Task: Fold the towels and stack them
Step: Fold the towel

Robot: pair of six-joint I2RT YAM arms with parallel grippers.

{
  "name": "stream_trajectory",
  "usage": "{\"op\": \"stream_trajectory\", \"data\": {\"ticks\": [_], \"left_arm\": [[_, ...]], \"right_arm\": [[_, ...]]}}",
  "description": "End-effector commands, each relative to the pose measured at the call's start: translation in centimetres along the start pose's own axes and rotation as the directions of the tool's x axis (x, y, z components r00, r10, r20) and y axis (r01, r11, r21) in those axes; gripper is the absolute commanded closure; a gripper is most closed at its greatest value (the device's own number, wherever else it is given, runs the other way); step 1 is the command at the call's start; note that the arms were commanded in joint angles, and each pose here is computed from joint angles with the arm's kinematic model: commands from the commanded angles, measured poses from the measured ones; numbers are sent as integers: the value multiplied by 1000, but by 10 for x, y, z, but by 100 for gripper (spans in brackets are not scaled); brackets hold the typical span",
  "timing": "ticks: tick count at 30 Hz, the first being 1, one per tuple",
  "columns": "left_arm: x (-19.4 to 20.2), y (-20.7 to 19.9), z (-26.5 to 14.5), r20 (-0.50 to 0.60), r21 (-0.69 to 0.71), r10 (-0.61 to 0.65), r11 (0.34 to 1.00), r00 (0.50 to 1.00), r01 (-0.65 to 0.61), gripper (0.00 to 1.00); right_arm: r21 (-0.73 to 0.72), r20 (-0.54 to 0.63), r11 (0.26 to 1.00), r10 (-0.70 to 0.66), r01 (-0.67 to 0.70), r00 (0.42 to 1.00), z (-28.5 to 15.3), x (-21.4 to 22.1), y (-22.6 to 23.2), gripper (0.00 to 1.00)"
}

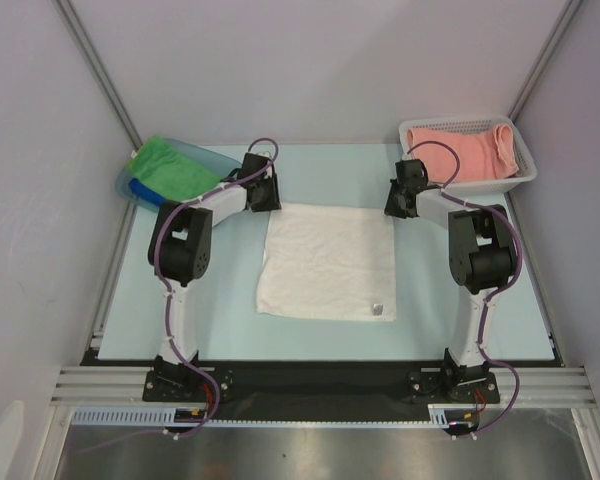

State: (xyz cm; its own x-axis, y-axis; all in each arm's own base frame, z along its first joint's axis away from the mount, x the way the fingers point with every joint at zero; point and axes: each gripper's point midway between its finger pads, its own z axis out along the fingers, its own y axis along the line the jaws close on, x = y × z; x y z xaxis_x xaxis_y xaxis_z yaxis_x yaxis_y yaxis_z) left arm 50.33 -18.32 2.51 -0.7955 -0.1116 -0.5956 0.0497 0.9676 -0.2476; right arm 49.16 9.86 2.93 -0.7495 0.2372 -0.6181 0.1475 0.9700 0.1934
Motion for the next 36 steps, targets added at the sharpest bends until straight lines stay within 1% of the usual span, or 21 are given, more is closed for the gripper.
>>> {"op": "stream_trajectory", "data": {"ticks": [1, 2, 8, 10, 11, 13, 14, 16, 18, 23, 25, 30, 31, 33, 36], "left_arm": [[-1, 0, 8, -24, -13, 25, 1000, 999, -25, 58], [-1, -1, 9, -25, -10, 27, 1000, 999, -28, 58], [2, 0, 9, -40, -14, 34, 999, 999, -35, 65], [4, 0, 9, -40, -9, 36, 999, 999, -36, 71], [3, 0, 7, -37, -10, 36, 999, 999, -36, 78], [2, -1, 6, -30, -4, 38, 999, 999, -38, 86], [1, -4, 6, -28, 8, 41, 999, 999, -41, 93], [-8, -9, 2, 0, 25, 44, 999, 999, -44, 100], [-20, -15, -5, 37, 51, 43, 998, 998, -45, 100], [-70, -22, -25, 203, 81, 13, 996, 979, -30, 100], [-93, -25, -34, 274, 94, 2, 995, 962, -29, 100], [-134, -32, -52, 397, 120, 2, 991, 918, -54, 100], [-135, -33, -53, 402, 126, 2, 990, 916, -58, 100], [-148, -38, -62, 451, 147, -2, 987, 892, -72, 100], [-148, -41, -68, 462, 165, -5, 983, 887, -80, 100]], "right_arm": [[-27, 95, 1000, 1, 1, 995, -20, -37, 8, 95], [-29, 94, 1000, -1, 4, 996, -20, -37, 10, 95], [-31, 97, 1000, -3, 6, 995, -21, -38, 9, 95], [-34, 94, 999, -3, 6, 996, -21, -38, 10, 95], [-32, 96, 999, -5, 8, 995, -22, -39, 9, 95], [-33, 99, 999, -4, 8, 995, -23, -40, 10, 95], [-36, 103, 999, -4, 8, 995, -24, -42, 11, 95], [-36, 106, 999, -4, 7, 994, -25, -44, 11, 95], [-42, 112, 999, 1, 4, 994, -27, -47, 12, 97], [-74, 167, 997, 18, -6, 986, -36, -68, 17, 99], [-95, 200, 995, 29, -10, 979, -41, -80, 19, 100], [-114, 283, 993, 40, -8, 958, -52, -108, 22, 100], [-121, 299, 993, 44, -8, 953, -57, -114, 23, 100], [-135, 319, 991, 46, -2, 947, -61, -120, 24, 100], [-149, 326, 989, 51, -2, 944, -68, -123, 26, 100]]}}
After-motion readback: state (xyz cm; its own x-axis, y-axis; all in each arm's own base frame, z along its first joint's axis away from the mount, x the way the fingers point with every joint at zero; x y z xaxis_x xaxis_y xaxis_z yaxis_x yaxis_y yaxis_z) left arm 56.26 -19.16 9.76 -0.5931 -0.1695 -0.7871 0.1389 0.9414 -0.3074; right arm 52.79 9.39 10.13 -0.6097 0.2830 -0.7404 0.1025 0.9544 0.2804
